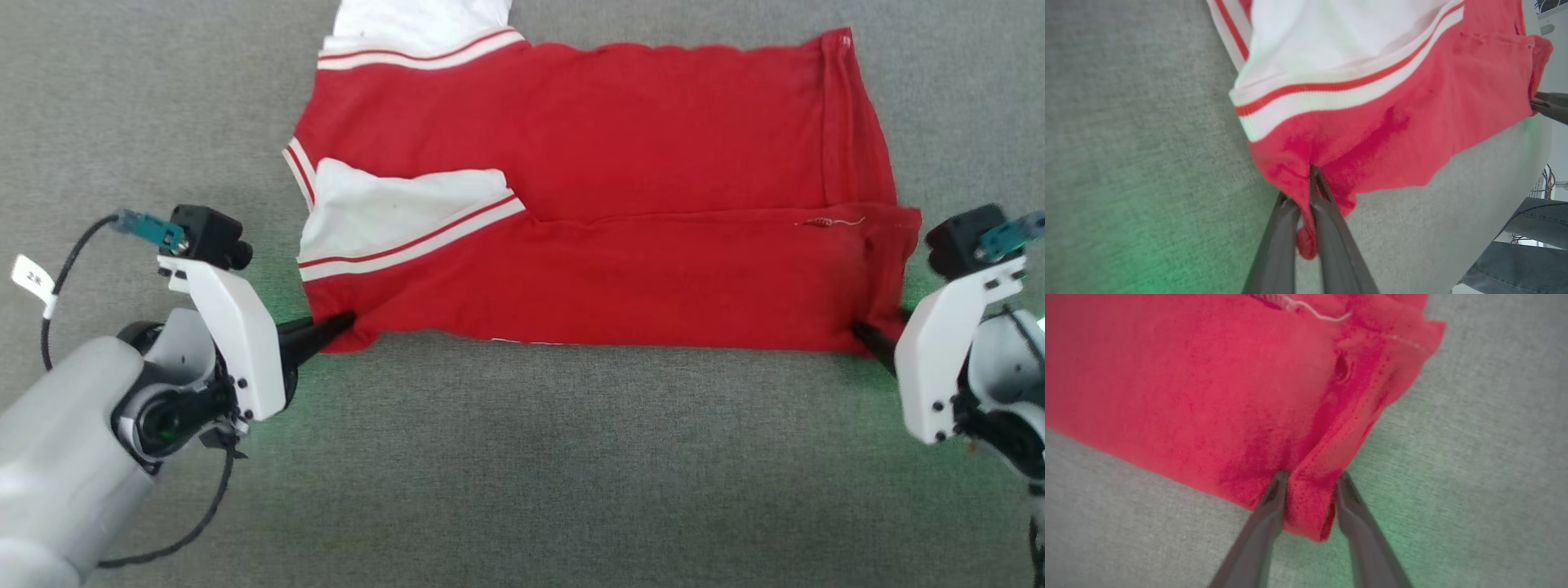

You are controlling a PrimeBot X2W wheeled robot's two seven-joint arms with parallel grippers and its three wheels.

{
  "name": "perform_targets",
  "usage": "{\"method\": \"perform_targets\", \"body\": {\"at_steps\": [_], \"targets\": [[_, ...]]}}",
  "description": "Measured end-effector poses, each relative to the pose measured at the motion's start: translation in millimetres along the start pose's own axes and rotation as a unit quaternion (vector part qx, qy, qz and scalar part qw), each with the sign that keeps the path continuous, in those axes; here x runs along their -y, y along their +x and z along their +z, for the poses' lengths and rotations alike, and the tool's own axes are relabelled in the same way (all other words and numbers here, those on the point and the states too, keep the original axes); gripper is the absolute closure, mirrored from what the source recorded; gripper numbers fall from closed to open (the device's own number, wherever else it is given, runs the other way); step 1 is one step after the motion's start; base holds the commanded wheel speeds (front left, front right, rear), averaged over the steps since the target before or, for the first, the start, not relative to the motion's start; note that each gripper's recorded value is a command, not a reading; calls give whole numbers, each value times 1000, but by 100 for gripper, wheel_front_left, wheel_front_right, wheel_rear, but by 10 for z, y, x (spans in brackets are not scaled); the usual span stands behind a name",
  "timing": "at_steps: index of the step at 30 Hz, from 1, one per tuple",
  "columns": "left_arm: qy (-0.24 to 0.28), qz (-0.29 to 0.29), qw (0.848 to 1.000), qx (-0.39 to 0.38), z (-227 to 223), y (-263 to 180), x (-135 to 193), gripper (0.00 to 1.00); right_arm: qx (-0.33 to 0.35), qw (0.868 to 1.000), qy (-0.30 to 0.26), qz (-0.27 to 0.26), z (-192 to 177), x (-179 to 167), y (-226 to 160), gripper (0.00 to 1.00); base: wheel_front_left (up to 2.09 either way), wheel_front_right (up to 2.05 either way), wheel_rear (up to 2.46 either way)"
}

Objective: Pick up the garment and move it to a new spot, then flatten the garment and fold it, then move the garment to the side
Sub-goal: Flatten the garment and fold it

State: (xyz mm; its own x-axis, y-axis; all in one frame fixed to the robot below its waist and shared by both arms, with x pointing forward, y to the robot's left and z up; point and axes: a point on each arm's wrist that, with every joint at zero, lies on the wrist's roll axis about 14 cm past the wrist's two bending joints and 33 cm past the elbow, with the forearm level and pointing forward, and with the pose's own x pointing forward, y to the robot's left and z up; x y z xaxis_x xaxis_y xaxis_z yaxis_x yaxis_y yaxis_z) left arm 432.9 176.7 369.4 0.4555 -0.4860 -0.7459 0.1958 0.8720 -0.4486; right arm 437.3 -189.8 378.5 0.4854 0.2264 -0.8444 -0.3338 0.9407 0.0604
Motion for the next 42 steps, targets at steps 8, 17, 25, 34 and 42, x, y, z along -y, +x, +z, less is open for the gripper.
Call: {"method": "perform_targets", "body": {"at_steps": [8, 17, 25, 34, 42], "targets": [[-10, -5, 999, 31, -187, -224, 57, 100, 27, 1000, -3, 7, -41, -96, -186, 100, 0, 0, 0], [-19, -15, 999, 43, -553, -550, 176, 100, 15, 1000, -6, 7, -305, -110, -426, 100, 0, 0, 0], [-43, -12, 997, 58, -777, -660, 261, 100, 10, 1000, 2, 4, -495, -114, -571, 100, 0, 0, 0], [-36, -2, 993, 110, -597, -687, 262, 0, 118, 993, 9, -18, -120, -125, -673, 0, 0, 0, 0], [-13, 46, 959, 280, 166, -819, 15, 0, 303, 952, 24, -34, 451, -211, -833, 0, 0, 0, 0]]}}
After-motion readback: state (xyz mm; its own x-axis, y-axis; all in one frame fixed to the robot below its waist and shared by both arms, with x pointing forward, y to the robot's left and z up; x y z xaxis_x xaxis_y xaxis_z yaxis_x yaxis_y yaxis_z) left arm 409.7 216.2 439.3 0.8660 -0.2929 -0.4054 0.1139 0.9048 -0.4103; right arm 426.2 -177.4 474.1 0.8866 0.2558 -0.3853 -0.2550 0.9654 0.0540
